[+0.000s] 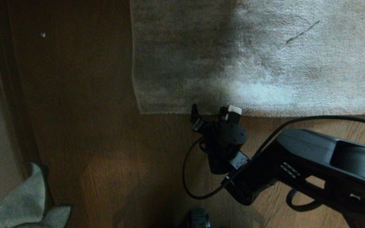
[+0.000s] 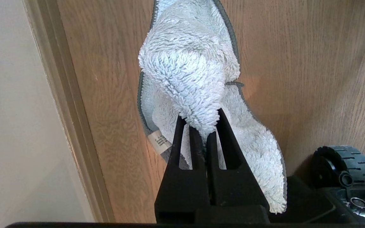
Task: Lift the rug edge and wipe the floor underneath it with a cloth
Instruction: Lift up the carpet
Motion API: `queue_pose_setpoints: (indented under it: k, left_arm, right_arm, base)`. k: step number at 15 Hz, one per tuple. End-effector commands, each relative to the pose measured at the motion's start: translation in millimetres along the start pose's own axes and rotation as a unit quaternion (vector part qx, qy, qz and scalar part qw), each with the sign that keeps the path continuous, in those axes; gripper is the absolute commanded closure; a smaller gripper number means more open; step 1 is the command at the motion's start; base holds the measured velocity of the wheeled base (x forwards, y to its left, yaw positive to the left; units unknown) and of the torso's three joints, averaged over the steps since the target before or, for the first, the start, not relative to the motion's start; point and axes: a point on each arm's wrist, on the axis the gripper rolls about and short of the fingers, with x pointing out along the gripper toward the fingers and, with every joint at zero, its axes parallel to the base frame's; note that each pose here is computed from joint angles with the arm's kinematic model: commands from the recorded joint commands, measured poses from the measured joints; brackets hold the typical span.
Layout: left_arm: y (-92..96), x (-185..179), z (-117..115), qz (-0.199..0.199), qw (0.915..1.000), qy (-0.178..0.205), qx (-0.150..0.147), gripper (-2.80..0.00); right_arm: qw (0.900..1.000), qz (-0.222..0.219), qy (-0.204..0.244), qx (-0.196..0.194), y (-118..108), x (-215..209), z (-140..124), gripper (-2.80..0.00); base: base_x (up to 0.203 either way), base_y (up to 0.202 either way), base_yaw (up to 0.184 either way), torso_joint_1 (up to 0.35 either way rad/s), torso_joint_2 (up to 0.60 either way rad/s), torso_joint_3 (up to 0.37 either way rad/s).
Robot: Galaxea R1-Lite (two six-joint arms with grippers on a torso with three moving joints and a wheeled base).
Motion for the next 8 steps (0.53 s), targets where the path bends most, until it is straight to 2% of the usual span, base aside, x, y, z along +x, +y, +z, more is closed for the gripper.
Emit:
queue_pose_setpoints:
  k: [1,8]
  left_arm:
    - [0.0,0.0,0.1,0.0,1.0,0.0,0.0,0.0]
    - [0.0,0.0,0.1,0.0,1.0,0.0,0.0,0.0]
  right_arm:
    - [0.999,0.005,-0.028,0.019,2.5,4.1,9.2,-2.8]
    - [0.999,0.017,-0.044,0.025,10.4,7.6,25.6,-2.8]
  base:
    - [0.0,0.0,0.0,0.0,0.0,0.0]
    - [0.0,0.0,0.0,0.0,0.0,0.0]
